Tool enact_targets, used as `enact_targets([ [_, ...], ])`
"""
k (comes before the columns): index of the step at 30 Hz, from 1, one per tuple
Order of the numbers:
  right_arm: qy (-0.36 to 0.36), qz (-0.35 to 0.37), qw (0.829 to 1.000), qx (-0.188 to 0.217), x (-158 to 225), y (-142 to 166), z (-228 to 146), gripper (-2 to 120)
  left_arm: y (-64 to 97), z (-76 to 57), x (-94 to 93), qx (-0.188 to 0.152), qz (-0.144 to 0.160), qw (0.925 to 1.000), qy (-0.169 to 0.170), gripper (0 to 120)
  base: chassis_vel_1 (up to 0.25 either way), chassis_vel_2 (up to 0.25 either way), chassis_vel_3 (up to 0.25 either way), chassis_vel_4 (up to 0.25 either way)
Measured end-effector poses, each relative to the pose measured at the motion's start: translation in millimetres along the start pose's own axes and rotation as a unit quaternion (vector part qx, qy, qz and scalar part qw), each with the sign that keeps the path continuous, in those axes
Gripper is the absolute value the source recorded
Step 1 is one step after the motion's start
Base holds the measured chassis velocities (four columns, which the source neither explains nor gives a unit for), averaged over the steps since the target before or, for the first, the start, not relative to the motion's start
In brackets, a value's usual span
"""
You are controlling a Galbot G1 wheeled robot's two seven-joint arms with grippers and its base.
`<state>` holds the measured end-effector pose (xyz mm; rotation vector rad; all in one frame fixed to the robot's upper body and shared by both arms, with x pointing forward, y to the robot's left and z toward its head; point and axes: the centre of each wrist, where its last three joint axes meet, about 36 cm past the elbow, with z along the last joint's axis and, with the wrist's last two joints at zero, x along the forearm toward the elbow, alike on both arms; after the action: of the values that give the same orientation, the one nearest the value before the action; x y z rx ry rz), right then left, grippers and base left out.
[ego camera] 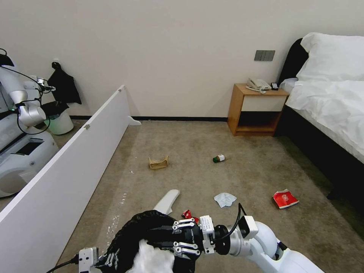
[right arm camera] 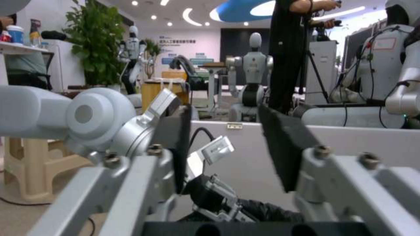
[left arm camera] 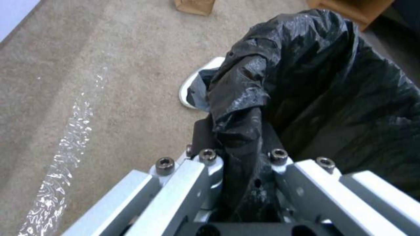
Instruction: Pick up the trash bin, then pick up the garbage from the floor and place it into the trash bin.
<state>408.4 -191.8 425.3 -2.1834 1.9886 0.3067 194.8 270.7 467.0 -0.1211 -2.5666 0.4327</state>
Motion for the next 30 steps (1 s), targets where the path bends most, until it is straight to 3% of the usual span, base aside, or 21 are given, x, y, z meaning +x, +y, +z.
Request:
enact_targets([
  [2,0.003,0.001,1.000,-0.001,3.9,0.1,-1.5,56,-0.8,-0.9,0.6,0.000,0.001,1.0000,-0.001,5,0.000,0.000,0.000,0.000],
  [5,0.002,0.003,1.000,-0.003,5.6,0.1,-2.4,61,-1.1,-1.3,0.9,0.001,0.001,1.0000,0.000,5,0.000,0.000,0.000,0.000],
  [8,0.002,0.011,1.000,-0.008,14.7,-0.7,-7.0,78,-3.8,-5.4,3.8,0.011,0.008,0.9999,0.002,5,0.000,0.000,0.000,0.000],
  [14,-0.024,0.027,0.999,-0.004,22.0,0.3,-17.4,97,-0.9,-11.1,5.1,0.011,0.008,0.9999,0.004,5,0.000,0.000,0.000,0.000],
  [21,-0.047,0.136,0.989,0.025,42.9,5.0,-22.4,100,6.5,-20.9,4.9,0.001,0.002,1.0000,-0.003,5,0.000,0.000,0.000,0.000],
  [23,-0.042,0.217,0.974,0.042,54.6,12.6,-21.4,100,10.6,-24.5,4.4,-0.004,-0.001,1.0000,-0.005,5,0.000,0.000,0.000,0.000],
  [24,-0.042,0.217,0.974,0.042,54.6,12.6,-21.4,100,10.6,-24.5,4.4,-0.004,-0.001,1.0000,-0.005,5,0.000,0.000,0.000,0.000],
  [25,-0.035,0.281,0.958,0.053,63.9,20.7,-18.3,100,16.4,-25.9,3.8,-0.009,-0.006,0.9999,-0.005,5,0.000,0.000,0.000,0.000],
  [27,-0.033,0.302,0.951,0.054,65.9,23.9,-16.7,100,18.1,-26.2,3.7,-0.010,-0.008,0.9999,-0.005,5,0.000,0.000,0.000,0.000],
  [29,0.001,0.425,0.903,0.060,81.7,47.6,-4.6,100,28.0,-29.1,2.0,-0.012,-0.019,0.9997,-0.013,5,0.000,0.000,0.000,0.000],
  [30,0.020,0.450,0.890,0.067,88.5,54.7,-0.9,100,31.2,-29.7,0.8,-0.012,-0.022,0.9995,-0.017,5,0.000,0.000,0.000,0.000],
])
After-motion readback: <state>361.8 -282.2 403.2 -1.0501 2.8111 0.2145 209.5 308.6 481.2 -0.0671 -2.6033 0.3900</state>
